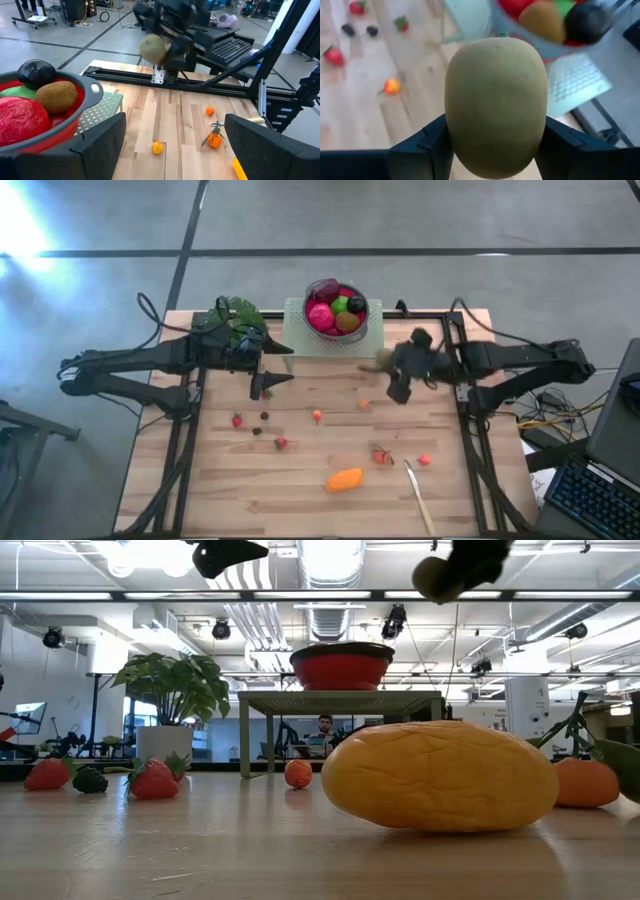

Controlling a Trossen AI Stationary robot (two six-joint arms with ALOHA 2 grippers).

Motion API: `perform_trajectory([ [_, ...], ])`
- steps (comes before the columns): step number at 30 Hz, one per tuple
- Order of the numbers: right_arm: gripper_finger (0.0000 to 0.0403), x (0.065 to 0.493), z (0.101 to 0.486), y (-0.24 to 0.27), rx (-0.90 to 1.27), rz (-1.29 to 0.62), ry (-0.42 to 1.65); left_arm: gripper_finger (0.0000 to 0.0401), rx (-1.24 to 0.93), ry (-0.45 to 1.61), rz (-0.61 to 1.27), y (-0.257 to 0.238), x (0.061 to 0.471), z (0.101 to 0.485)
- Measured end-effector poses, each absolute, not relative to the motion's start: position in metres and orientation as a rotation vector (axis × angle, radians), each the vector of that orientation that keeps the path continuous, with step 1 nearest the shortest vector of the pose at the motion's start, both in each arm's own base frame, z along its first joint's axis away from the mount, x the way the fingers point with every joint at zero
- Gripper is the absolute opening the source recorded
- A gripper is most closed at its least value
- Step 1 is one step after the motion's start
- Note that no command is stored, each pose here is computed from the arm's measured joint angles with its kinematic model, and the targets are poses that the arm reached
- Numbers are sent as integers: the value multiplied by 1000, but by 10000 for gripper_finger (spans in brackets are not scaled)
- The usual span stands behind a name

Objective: Pick & Place Fruit
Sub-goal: Put the kiwi into the red strainer bowl on the shelf

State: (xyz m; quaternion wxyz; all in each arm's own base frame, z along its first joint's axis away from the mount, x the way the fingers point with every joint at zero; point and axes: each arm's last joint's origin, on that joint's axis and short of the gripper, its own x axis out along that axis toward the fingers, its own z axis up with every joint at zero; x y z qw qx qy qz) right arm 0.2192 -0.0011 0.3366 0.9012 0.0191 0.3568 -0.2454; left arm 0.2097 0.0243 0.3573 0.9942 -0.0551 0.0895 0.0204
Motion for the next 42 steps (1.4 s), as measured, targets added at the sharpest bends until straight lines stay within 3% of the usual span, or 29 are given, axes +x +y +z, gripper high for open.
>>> perform_trajectory([
  [6,197,234,357,-31,33,-513,692,344,-110,179,41,24,210,357],
  [12,210,256,367,-58,61,-504,679,344,-110,179,41,24,210,357],
  [27,206,334,360,-129,40,-601,762,344,-110,179,41,24,210,357],
  [42,199,353,346,-168,79,-674,797,344,-110,179,41,24,210,357],
])
